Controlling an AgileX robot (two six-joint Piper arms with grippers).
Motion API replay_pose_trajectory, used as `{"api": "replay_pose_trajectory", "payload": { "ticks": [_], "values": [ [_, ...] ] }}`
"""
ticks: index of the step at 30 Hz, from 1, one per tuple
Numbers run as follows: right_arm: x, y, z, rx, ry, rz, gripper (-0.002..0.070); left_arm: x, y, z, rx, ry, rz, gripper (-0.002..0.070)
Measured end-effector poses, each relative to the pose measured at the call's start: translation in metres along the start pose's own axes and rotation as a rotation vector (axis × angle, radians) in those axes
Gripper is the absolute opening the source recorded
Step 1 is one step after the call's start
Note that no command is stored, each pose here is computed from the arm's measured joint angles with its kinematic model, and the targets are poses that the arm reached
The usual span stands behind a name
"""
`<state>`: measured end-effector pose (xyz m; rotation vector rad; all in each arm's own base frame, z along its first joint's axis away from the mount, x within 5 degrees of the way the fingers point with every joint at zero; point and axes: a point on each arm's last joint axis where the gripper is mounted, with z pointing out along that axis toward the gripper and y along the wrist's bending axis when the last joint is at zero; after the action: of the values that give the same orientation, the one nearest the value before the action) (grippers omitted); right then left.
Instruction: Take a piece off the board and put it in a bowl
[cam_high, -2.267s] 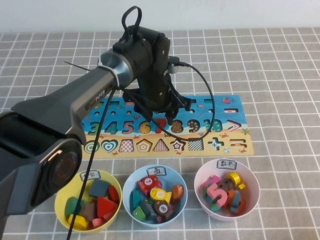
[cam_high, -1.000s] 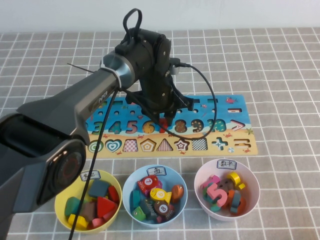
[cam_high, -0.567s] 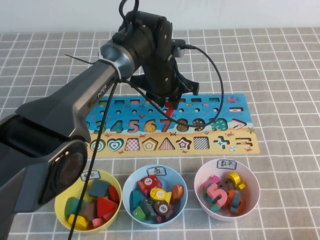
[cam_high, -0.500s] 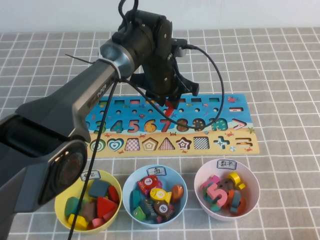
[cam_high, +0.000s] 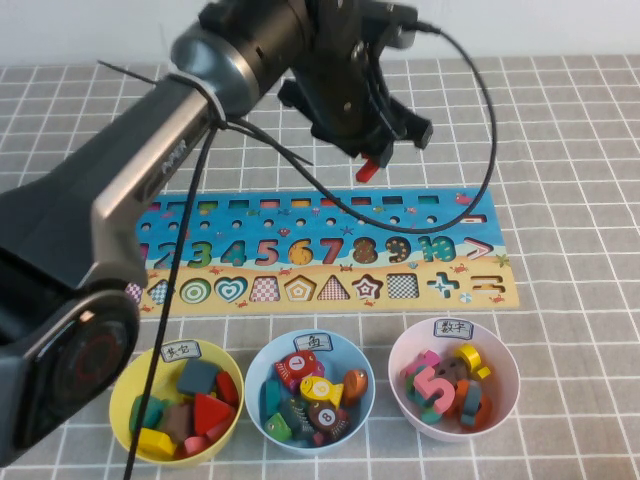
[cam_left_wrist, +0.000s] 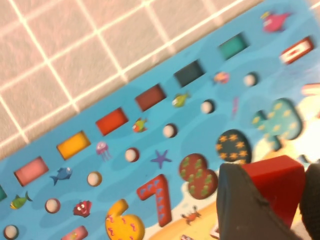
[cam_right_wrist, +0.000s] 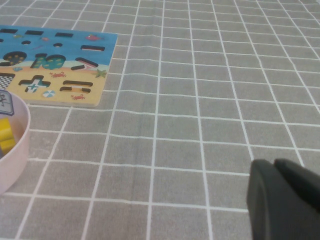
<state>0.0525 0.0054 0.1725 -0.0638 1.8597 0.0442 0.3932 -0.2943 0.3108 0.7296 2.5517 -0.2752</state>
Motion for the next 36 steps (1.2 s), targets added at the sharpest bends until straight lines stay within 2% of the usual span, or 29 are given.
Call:
{"api": "replay_pose_trajectory", "payload": {
  "ticks": [7,13,20,27,32,36],
  "values": [
    [0.0,0.0,0.0,0.0,0.0,0.0,-0.0017,-0.002,-0.017,-0.044,0.024,-0.076,0.054,0.0211],
    [0.0,0.0,0.0,0.0,0.0,0.0,-0.0017,0.016,-0.035,-0.052,0.04,-0.021,0.124,0.0211],
    [0.0,0.0,0.0,0.0,0.0,0.0,-0.0017,0.048,-0.034,-0.066,0.039,0.063,0.144,0.0211],
    [0.0,0.0,0.0,0.0,0.0,0.0,-0.0017,0.089,-0.036,-0.057,0.061,0.206,0.145,0.0211],
    [0.0,0.0,0.0,0.0,0.0,0.0,-0.0017,0.118,-0.067,-0.038,0.081,0.309,0.229,0.021],
    [0.0,0.0,0.0,0.0,0.0,0.0,-0.0017,0.128,-0.093,-0.033,0.111,0.276,0.29,0.0211]
  ]
}}
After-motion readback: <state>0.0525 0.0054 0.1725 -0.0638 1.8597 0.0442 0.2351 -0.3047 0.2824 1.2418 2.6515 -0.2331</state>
